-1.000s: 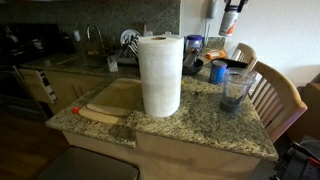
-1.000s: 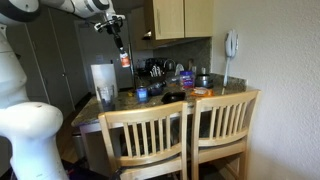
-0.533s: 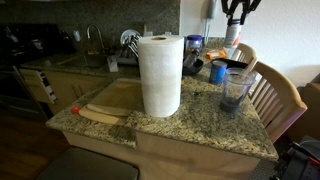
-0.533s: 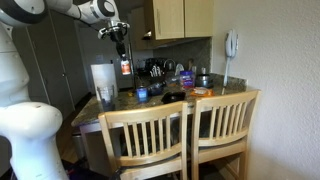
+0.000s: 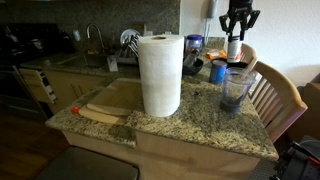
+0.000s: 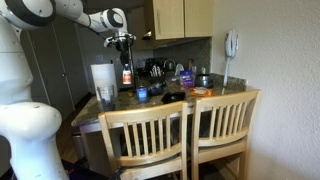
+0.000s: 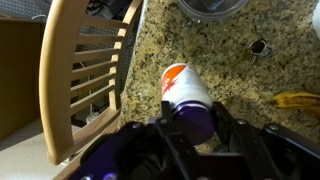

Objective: Move the white and orange bottle forward

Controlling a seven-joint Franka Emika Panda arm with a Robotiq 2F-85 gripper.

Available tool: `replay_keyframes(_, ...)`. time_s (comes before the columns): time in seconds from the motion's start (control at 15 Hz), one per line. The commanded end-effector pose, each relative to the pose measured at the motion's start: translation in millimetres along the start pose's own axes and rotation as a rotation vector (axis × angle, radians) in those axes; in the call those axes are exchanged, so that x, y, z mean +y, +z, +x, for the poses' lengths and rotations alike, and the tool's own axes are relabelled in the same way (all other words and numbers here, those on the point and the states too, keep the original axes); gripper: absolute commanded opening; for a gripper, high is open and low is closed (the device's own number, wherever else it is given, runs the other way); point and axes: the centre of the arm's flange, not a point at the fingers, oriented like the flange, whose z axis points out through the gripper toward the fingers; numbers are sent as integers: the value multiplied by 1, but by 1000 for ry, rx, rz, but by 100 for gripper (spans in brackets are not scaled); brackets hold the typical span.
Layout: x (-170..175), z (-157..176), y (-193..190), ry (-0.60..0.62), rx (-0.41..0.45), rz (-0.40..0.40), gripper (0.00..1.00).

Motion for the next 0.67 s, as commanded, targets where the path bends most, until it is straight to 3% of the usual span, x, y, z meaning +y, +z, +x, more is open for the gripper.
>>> replay_keyframes(0.0, 12, 3, 14, -2, -59, 3, 19)
replay_keyframes(0.2, 11, 1, 22, 2, -88, -5, 19)
replay_keyframes(0.47, -6, -15, 52, 76, 15, 6, 19)
replay_keyframes(0.6, -19, -21, 74, 89, 19, 13, 19)
